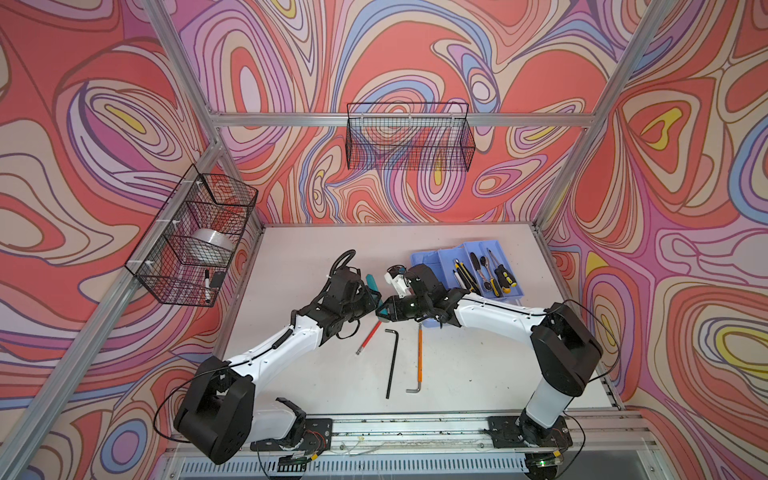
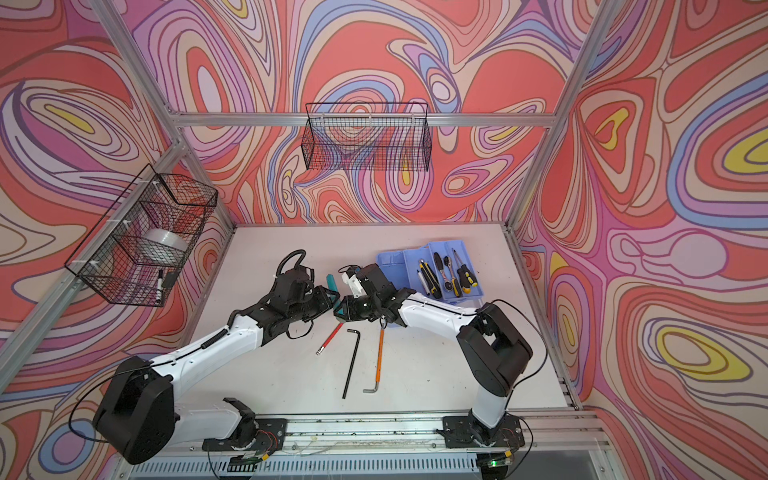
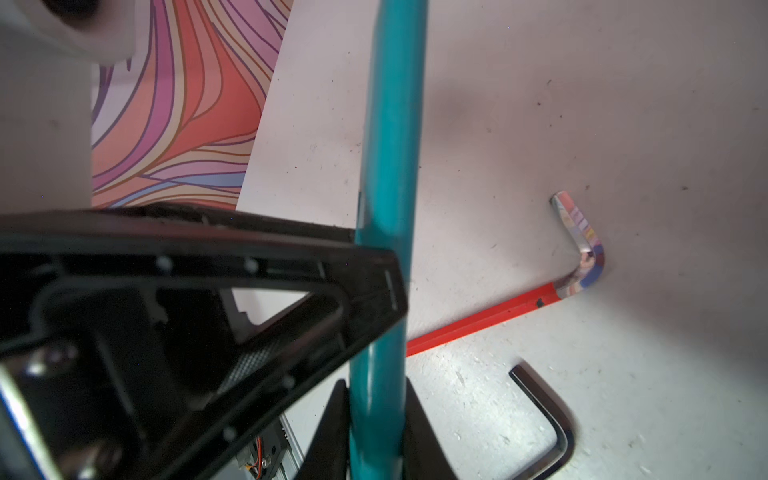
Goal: Pack the tool kit
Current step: 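Lift the teal tool toward the box while the right gripper closes on it, then carry the teal tool to the middle tray with the right gripper while left opens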
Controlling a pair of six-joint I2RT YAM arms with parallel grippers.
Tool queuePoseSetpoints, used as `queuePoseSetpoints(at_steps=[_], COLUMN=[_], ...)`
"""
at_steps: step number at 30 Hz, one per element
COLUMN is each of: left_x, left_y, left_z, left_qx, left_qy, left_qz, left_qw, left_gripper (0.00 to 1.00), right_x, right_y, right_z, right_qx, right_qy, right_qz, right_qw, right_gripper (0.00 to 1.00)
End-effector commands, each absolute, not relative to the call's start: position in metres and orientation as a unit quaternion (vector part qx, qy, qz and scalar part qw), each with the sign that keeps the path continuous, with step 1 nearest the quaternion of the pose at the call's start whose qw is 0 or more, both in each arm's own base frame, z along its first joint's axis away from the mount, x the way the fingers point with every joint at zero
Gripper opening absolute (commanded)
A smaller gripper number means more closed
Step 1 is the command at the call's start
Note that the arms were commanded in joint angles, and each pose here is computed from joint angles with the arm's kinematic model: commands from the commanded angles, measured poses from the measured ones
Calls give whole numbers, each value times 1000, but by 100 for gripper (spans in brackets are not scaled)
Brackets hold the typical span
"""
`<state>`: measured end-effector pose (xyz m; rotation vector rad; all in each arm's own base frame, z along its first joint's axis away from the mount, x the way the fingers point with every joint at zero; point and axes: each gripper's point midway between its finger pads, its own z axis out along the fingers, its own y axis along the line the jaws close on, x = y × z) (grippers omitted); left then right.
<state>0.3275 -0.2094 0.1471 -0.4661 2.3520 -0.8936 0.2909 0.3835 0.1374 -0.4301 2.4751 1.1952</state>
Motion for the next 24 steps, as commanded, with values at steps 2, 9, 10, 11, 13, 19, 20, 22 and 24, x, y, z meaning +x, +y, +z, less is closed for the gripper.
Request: queuePoseSetpoints(at_steps=[2, 9, 10, 11, 13, 19, 20, 22, 24], left_x=[326, 320, 319, 318, 315, 302, 299, 293, 289], left_y=[-218, -212, -211, -207, -201, -176, -171, -163, -158], left_z=[158, 161, 162, 163, 164, 157, 154, 147, 142], left_qx=[-167, -152, -149, -148, -148, -156, -157, -157, -155], left_qy=[869, 882, 884, 886, 888, 895, 898, 905, 911], left_qz=[-364, -340, -334, -328, -317, -271, -260, -240, -226], left_qw=[291, 289, 291, 294, 300, 319, 319, 314, 309], left_gripper=[24, 63, 72, 80, 91, 100, 100, 100, 100], right_x=[283, 295, 299, 303, 310, 333, 336, 341, 345], right_y=[391, 366, 359, 350, 333, 261, 245, 217, 194], right_z=[146, 147, 148, 149, 153, 166, 164, 162, 160], right_qx=[-175, -168, -165, -160, -150, -114, -110, -105, -105], right_qy=[866, 894, 900, 905, 912, 934, 939, 947, 950], right_qz=[429, 353, 335, 318, 291, 175, 144, 87, 38], right_qw=[188, 218, 225, 232, 246, 290, 291, 291, 290], right_gripper=[10, 5, 4, 3, 3, 2, 3, 3, 3])
